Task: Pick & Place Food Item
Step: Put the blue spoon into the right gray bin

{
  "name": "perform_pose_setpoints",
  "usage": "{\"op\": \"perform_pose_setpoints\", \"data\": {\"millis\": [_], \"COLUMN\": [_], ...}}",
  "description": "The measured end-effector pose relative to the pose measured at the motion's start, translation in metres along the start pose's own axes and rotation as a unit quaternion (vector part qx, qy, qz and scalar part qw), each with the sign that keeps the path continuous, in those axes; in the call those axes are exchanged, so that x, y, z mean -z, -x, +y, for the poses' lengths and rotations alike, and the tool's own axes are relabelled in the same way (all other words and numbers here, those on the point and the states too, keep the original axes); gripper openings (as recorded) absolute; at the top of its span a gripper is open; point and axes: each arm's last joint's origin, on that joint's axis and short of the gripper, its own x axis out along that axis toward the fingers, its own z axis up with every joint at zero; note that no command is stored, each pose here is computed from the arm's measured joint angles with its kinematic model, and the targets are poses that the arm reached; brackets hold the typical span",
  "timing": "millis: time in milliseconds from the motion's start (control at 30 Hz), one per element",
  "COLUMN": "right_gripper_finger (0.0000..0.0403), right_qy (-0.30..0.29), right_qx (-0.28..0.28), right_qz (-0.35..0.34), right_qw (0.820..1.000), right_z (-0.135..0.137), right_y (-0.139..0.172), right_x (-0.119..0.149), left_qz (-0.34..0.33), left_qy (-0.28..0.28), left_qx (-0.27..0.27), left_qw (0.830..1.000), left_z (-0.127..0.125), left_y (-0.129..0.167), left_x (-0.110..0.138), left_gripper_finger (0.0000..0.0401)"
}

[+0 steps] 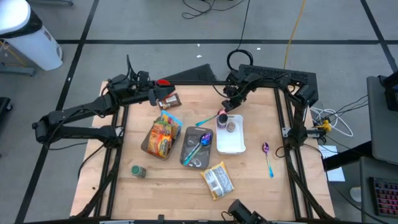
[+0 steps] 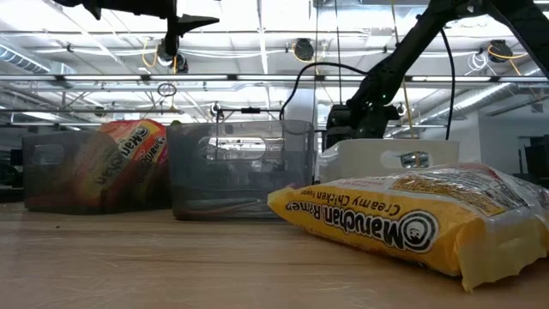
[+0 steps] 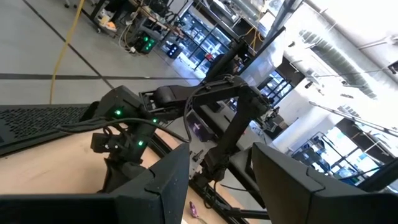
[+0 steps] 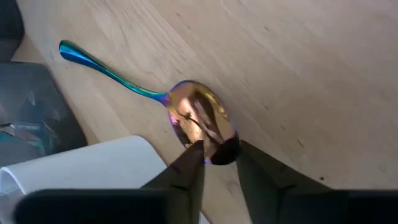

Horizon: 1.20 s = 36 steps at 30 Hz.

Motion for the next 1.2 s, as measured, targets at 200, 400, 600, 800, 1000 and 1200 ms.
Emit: {"op": "perform_pose_setpoints", "data": {"millis": [200,400,600,800,1000,1200], "right_gripper_finger": [0.0009,0.0004,0.0002,0.0,0.0,0.0], "right_qy": [0.002,0.0,0.009,0.007,0.022,0.041], "right_qx": [0.008,0.009,0.018,0.013,0.006,-0.052], "right_qz": [-0.004,-0.009,-0.065,-0.132,-0.195,-0.221], "right_qw": [1.0,1.0,0.998,0.991,0.981,0.973], "right_z": [0.0,0.0,0.007,0.015,0.03,0.053], "right_y": [0.0,0.002,0.026,0.066,0.109,0.136], "right_x": [-0.001,-0.001,-0.006,-0.005,0.004,0.018], "left_qz": [0.01,0.018,0.018,0.018,0.016,0.014], "left_qy": [0.002,0.011,0.012,-0.004,-0.021,-0.027], "left_qx": [0.011,0.02,0.02,0.02,0.018,0.015], "left_qw": [1.0,1.0,1.0,1.0,0.999,0.999], "left_z": [-0.001,-0.001,-0.001,-0.001,0.0,0.002], "left_y": [0.0,0.0,0.0,0.0,0.0,0.001], "left_x": [0.001,0.001,0.001,0.001,0.001,-0.002], "left_gripper_finger": [0.0184,0.0184,0.0184,0.0184,0.0184,0.0184]}}
